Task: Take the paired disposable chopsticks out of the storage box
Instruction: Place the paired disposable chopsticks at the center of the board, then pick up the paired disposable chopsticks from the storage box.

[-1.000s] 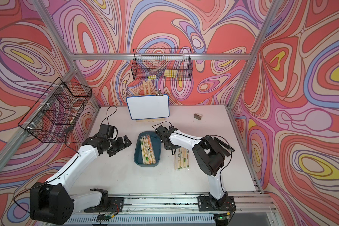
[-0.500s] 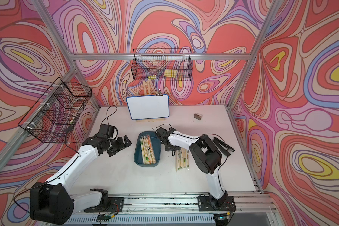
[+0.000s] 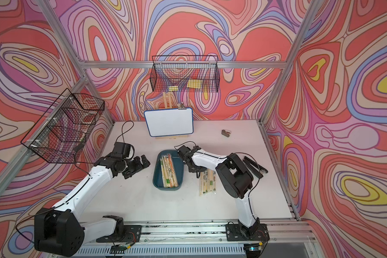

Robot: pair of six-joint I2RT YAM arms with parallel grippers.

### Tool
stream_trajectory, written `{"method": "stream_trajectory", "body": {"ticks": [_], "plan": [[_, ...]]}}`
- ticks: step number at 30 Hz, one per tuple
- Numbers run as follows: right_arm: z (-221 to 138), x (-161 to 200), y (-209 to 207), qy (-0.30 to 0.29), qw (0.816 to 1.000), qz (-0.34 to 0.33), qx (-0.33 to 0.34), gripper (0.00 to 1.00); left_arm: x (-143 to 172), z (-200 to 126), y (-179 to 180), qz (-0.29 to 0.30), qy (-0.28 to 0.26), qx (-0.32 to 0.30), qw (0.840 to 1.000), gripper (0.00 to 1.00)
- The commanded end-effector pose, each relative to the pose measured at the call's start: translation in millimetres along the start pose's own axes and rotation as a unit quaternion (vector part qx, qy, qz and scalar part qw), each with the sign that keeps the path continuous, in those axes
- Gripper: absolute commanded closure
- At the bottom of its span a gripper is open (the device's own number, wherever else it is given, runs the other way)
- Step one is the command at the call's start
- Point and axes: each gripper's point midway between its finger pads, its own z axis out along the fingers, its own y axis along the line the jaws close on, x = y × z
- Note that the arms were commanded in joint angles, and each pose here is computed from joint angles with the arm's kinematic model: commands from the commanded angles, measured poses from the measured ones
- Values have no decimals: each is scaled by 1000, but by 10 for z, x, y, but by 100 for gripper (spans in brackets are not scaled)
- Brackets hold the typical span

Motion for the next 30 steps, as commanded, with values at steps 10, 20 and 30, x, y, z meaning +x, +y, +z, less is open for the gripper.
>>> {"method": "stream_trajectory", "body": {"ticks": [10,20,30], "plan": [[-676,-384,209,-53,990,37,-127,76,32,-14,72,4,-4,-16,1000,0],[-1312,-638,919,-79,955,1,-285,76,-57,-32,140,12,-17,-39,999,0],[-1057,-604,1471,-47,953,-32,-299,77,-79,-63,182,8,-17,-40,999,0]]}}
